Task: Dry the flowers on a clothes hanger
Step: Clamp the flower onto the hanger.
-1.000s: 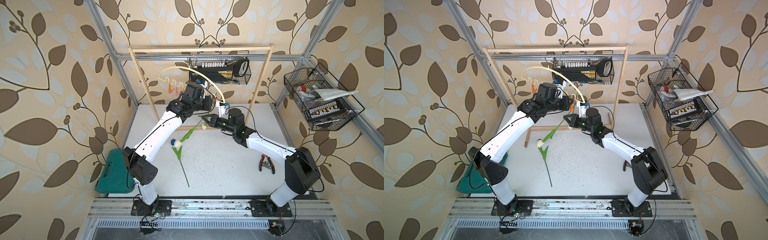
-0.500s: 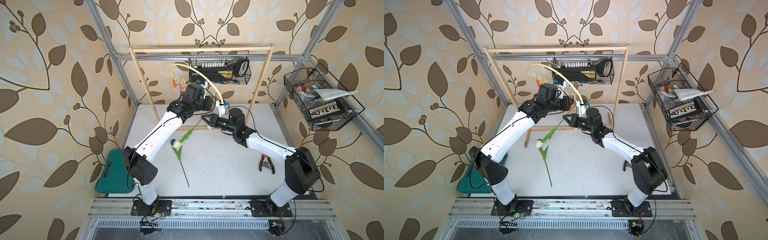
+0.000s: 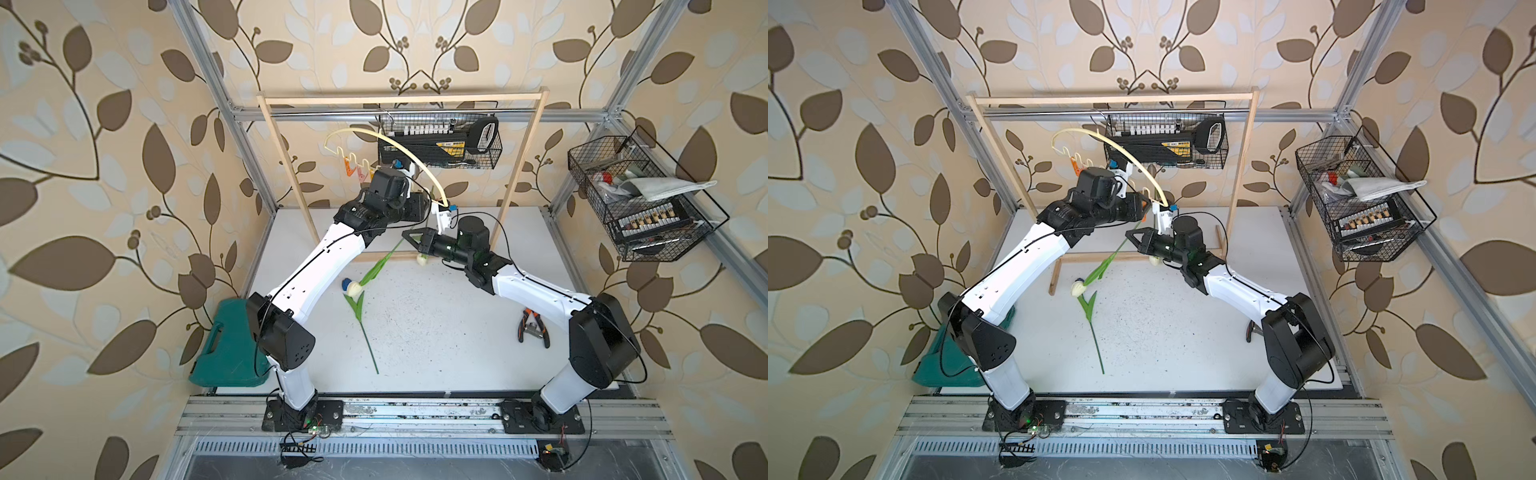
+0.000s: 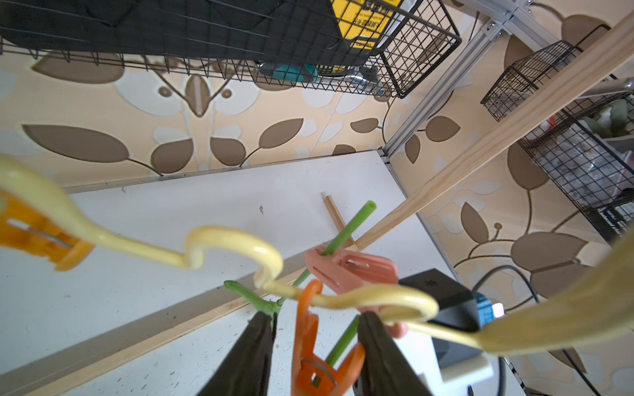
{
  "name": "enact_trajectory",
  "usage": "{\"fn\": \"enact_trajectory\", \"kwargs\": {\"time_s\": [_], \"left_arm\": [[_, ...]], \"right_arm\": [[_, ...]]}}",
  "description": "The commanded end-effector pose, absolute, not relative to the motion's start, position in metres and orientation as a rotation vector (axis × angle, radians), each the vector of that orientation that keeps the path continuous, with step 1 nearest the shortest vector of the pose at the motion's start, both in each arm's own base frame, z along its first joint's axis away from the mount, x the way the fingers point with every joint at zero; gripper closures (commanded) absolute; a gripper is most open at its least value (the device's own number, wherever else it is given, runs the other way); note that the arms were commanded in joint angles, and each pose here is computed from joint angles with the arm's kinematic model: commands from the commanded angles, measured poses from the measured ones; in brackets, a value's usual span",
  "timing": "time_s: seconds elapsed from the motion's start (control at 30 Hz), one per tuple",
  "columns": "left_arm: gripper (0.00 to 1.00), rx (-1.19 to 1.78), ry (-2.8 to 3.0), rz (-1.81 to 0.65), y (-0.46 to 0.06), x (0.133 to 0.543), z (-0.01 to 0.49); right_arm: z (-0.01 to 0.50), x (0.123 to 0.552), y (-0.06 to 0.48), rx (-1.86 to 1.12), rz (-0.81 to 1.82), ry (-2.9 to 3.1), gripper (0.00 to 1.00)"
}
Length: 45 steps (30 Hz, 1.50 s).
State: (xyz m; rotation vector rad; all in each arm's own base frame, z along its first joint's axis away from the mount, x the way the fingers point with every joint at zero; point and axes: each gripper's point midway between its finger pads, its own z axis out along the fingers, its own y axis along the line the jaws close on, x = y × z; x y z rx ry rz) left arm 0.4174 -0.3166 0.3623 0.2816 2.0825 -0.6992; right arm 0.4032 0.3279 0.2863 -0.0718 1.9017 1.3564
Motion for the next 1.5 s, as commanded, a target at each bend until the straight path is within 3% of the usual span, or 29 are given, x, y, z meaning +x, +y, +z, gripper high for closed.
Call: {"fn": "enact_trajectory", "kwargs": {"time_s": [0.0, 0.07, 0.23, 0.3, 0.87, 1.03, 1.47], "left_arm": [[0.55, 0.278, 2.014, -0.731, -0.31, 0.409, 0.39], [0.54, 0.277, 2.012, -0.726, -0.31, 0.409, 0.39], [0.49, 0.279, 2.002, -0.715, -0.309, 0.411, 0.393], [0.46, 0.281, 2.0, -0.716, -0.31, 0.411, 0.393], [0.31, 0.267, 1.992, -0.732, -0.309, 0.409, 0.397], [0.31, 0.266, 1.987, -0.737, -0.308, 0.408, 0.4], [0.3, 0.27, 1.996, -0.731, -0.304, 0.401, 0.4]], "right_arm": [[0.304, 0.402, 0.334, -0.119, 1.382, 1.859, 0.81], [0.304, 0.401, 0.333, -0.123, 1.375, 1.859, 0.74], [0.299, 0.391, 0.326, -0.144, 1.333, 1.884, 0.38], [0.297, 0.386, 0.321, -0.158, 1.306, 1.895, 0.28], [0.278, 0.35, 0.284, -0.278, 1.052, 2.047, 0.16], [0.282, 0.342, 0.29, -0.369, 1.081, 2.037, 0.01], [0.303, 0.369, 0.249, -0.122, 1.076, 1.948, 0.01]]}}
